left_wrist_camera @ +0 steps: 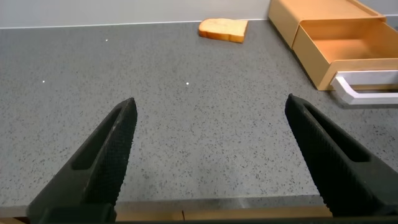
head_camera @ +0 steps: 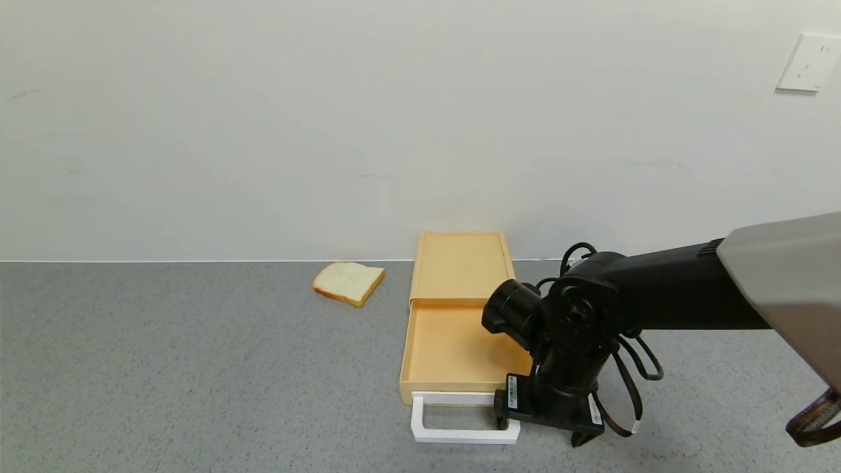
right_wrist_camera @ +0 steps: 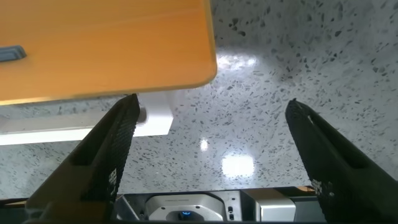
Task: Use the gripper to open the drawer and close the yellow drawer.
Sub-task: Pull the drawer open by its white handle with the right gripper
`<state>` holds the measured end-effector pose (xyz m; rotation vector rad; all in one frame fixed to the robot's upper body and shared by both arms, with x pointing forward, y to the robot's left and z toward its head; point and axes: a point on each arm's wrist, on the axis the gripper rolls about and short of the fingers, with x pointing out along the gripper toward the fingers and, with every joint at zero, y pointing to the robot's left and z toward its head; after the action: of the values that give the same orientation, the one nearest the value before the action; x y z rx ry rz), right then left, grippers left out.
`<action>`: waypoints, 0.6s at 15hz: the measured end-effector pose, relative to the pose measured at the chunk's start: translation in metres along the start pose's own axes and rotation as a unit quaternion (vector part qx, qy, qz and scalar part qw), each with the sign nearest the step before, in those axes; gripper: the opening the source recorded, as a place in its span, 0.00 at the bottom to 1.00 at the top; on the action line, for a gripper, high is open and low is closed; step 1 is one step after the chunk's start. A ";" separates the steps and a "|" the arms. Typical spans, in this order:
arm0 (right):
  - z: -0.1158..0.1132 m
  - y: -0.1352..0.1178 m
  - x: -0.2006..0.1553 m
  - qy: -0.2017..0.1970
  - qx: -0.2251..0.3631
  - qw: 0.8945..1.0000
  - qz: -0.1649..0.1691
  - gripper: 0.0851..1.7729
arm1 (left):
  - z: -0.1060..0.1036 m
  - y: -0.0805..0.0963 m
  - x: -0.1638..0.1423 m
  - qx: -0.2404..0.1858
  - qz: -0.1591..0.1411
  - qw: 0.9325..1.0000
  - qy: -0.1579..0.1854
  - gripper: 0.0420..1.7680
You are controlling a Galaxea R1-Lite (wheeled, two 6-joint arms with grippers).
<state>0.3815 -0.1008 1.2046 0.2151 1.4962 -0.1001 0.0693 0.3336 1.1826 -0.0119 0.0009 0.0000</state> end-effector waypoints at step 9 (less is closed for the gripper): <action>-0.012 -0.004 -0.003 0.005 -0.010 1.000 -0.005 0.96 | 0.000 0.000 0.000 0.000 0.000 1.000 0.000 0.97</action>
<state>0.3691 -0.1027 1.2064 0.1922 1.5085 -0.0928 0.0693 0.3336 1.1827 -0.0119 0.0006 0.0004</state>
